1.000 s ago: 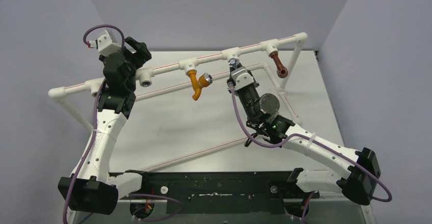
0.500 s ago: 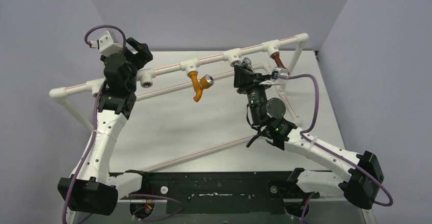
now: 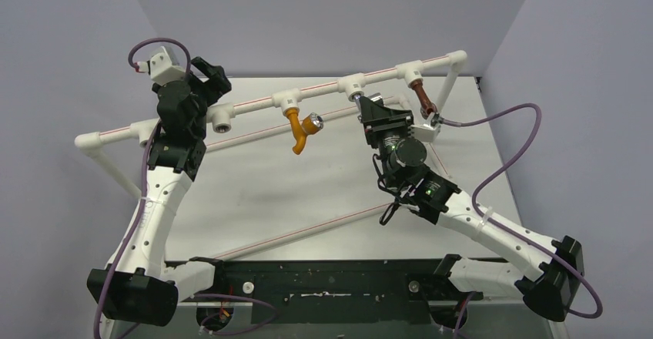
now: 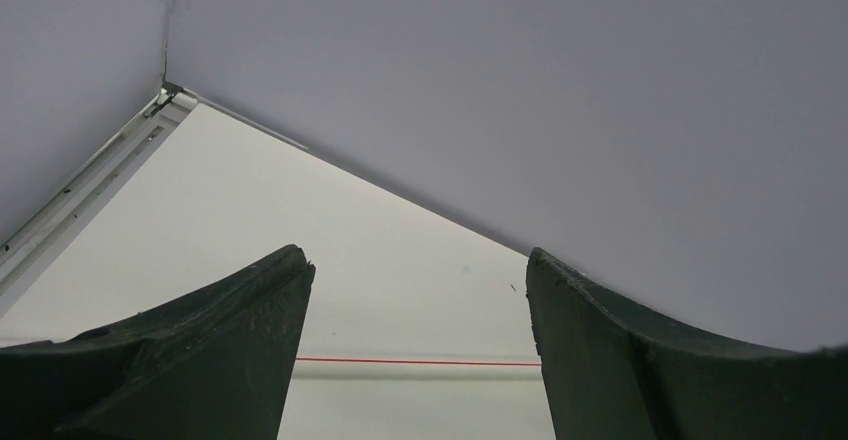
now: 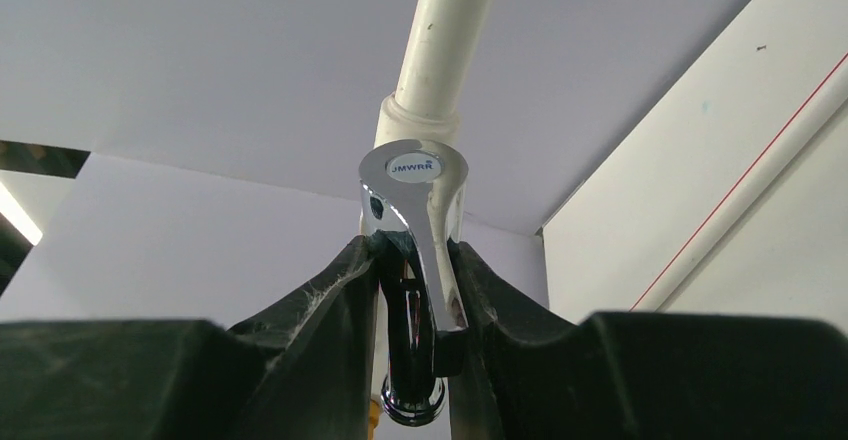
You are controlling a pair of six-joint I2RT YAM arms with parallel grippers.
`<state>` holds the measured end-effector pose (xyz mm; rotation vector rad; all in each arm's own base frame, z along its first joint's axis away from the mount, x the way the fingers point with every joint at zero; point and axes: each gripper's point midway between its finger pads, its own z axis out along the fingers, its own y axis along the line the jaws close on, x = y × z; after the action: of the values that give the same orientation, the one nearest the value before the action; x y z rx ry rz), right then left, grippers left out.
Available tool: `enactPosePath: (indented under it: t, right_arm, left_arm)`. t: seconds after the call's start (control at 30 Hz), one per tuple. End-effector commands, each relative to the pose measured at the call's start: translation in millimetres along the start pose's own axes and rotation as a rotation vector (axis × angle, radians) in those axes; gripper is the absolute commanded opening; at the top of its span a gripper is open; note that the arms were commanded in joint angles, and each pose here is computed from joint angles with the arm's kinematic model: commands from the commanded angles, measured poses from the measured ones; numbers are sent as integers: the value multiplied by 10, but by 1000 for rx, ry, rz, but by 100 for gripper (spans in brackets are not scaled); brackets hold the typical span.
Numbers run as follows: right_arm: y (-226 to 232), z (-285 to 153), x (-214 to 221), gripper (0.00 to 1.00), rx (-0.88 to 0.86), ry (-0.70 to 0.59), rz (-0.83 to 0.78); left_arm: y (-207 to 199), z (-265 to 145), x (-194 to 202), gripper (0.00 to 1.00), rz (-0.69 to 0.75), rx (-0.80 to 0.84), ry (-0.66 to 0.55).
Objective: Install the water faucets
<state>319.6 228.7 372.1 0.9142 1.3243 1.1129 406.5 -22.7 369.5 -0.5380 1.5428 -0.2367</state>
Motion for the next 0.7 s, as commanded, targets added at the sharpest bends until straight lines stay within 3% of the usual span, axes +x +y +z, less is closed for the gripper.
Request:
enactPosePath:
  t: [0.0, 0.17, 0.3, 0.5, 0.67]
  right_arm:
    - [-167, -5, -407, 4, 106, -156, 36]
    - [-55, -73, -428, 40, 66, -122, 3]
    - [2, -143, -436, 60, 40, -89, -18]
    - [159, -290, -409, 77, -22, 4, -113]
    - [307, -427, -433, 80, -98, 71, -316]
  left_arm:
    - [619, -72, 1029, 76, 139, -175, 322]
    - [618, -71, 1025, 76, 139, -174, 321]
    - [615, -68, 1028, 76, 138, -174, 322]
    - [611, -67, 1028, 76, 139, -172, 322]
    - [610, -70, 1020, 76, 138, -174, 320]
